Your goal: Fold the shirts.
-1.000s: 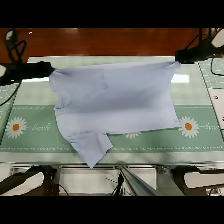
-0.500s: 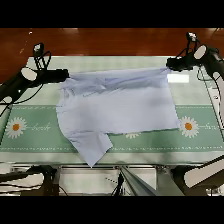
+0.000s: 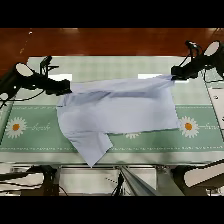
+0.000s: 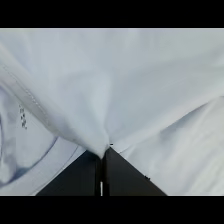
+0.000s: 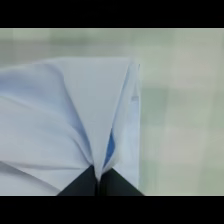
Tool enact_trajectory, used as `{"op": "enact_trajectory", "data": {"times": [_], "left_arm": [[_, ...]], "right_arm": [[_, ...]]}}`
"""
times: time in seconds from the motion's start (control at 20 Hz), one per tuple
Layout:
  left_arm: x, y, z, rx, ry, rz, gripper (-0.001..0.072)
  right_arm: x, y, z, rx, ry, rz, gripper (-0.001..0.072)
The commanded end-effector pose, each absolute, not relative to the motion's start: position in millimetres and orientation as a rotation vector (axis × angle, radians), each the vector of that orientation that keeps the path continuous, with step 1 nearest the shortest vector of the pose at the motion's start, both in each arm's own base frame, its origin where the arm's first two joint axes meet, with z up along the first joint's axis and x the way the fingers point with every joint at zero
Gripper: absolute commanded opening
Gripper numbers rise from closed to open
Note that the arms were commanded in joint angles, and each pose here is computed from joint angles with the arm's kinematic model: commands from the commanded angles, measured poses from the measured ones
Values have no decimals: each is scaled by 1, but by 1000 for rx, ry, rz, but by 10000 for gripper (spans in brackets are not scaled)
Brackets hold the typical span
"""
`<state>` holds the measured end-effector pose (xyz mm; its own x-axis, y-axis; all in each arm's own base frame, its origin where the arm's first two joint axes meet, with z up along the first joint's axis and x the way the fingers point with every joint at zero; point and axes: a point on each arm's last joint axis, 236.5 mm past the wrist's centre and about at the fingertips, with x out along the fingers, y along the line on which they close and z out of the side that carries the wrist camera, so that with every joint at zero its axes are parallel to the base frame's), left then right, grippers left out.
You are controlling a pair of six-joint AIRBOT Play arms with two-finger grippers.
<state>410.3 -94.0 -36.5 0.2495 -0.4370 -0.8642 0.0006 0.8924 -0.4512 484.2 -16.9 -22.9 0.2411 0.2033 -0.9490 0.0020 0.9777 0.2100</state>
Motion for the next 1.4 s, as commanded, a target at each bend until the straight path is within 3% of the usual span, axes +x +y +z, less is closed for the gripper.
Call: {"op": "enact_trajectory", "data": {"times": [0.0, 0.55, 0.6, 0.65, 0.7, 0.75, 1.0, 1.05, 1.1, 1.15, 1.2, 1.35], "left_arm": [[377, -87, -43, -413, 1444, -320, 24], [382, -86, -51, -465, 1449, -311, 46], [383, -90, -49, -482, 1444, -320, 137], [384, -91, -47, -490, 1442, -323, 231], [380, -91, -45, -489, 1457, -332, 284], [375, -89, -41, -493, 1480, -342, 283], [329, -35, 1, -426, 1560, -284, 286], [314, -23, 7, -404, 1575, -257, 311], [296, -15, 8, -394, 1599, -228, 506], [277, -11, 3, -401, 1620, -206, 604], [256, -12, -6, -419, 1643, -203, 616], [197, -33, -35, -499, 1712, -271, 616]], "right_arm": [[451, -17, -27, 160, 1459, 163, 24], [454, -25, -28, 145, 1447, 129, 30], [455, -18, -26, 171, 1442, 145, 99], [455, -12, -25, 192, 1440, 164, 226], [451, -9, -22, 200, 1452, 177, 314], [444, -8, -18, 191, 1471, 190, 351], [390, -70, 32, 137, 1535, 46, 373], [380, -85, 41, 148, 1525, 4, 404], [369, -98, 46, 175, 1513, -31, 413], [355, -107, 45, 213, 1515, -54, 452], [343, -110, 40, 264, 1520, -56, 494], [324, -94, 14, 452, 1493, 32, 500]]}}
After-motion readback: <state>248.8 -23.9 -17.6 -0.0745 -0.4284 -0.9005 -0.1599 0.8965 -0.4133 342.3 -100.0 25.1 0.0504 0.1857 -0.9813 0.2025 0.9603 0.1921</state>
